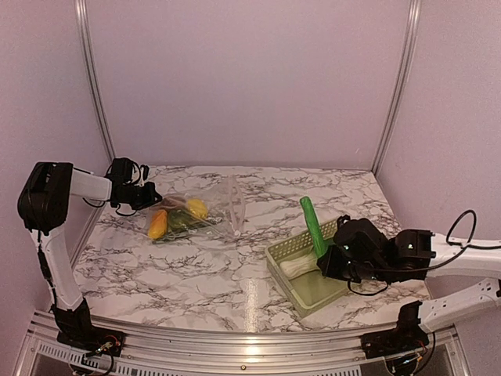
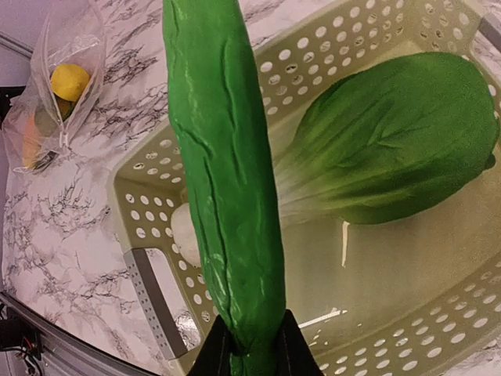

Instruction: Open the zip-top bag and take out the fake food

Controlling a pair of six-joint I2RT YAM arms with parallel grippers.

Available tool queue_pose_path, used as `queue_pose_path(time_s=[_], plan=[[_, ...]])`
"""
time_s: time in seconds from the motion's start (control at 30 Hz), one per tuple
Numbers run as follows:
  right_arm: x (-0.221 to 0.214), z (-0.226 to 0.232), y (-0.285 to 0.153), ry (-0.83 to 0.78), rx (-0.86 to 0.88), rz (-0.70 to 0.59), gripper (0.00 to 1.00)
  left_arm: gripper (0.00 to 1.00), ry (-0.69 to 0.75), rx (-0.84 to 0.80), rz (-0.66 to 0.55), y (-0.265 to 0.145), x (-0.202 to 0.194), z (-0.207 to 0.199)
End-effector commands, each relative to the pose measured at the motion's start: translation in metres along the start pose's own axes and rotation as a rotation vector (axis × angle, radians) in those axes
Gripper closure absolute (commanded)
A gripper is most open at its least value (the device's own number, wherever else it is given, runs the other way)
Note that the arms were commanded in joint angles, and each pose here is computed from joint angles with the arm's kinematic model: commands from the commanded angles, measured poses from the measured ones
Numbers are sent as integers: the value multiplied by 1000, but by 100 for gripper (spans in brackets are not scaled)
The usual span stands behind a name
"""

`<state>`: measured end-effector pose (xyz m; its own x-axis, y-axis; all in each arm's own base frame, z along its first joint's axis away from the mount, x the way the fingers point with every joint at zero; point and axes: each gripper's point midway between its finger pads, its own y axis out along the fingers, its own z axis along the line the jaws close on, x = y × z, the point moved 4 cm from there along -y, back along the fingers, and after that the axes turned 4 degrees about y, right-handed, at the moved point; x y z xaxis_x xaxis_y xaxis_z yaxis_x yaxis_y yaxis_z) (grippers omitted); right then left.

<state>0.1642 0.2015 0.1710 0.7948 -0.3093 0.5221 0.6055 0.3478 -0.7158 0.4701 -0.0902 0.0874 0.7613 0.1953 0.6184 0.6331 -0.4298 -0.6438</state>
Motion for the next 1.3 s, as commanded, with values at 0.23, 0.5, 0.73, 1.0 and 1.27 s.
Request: queue_pose_path(time_s=[0.23, 0.5, 0.73, 1.0, 1.27], plan=[[-18, -40, -7, 417, -170, -126, 100, 100, -12, 20, 10, 5, -4, 10], [-29, -57, -4, 529, -196, -110, 100, 100, -17, 21, 15, 8, -5, 11], [-14, -36, -4, 513, -80, -165, 40, 100, -16, 22, 18, 8, -6, 11], [1, -4, -4, 390, 26, -201, 32, 100, -17, 15, 15, 8, -3, 10], [27, 39, -9, 125, 121, -290, 10, 100, -9, -3, 14, 6, -3, 7]])
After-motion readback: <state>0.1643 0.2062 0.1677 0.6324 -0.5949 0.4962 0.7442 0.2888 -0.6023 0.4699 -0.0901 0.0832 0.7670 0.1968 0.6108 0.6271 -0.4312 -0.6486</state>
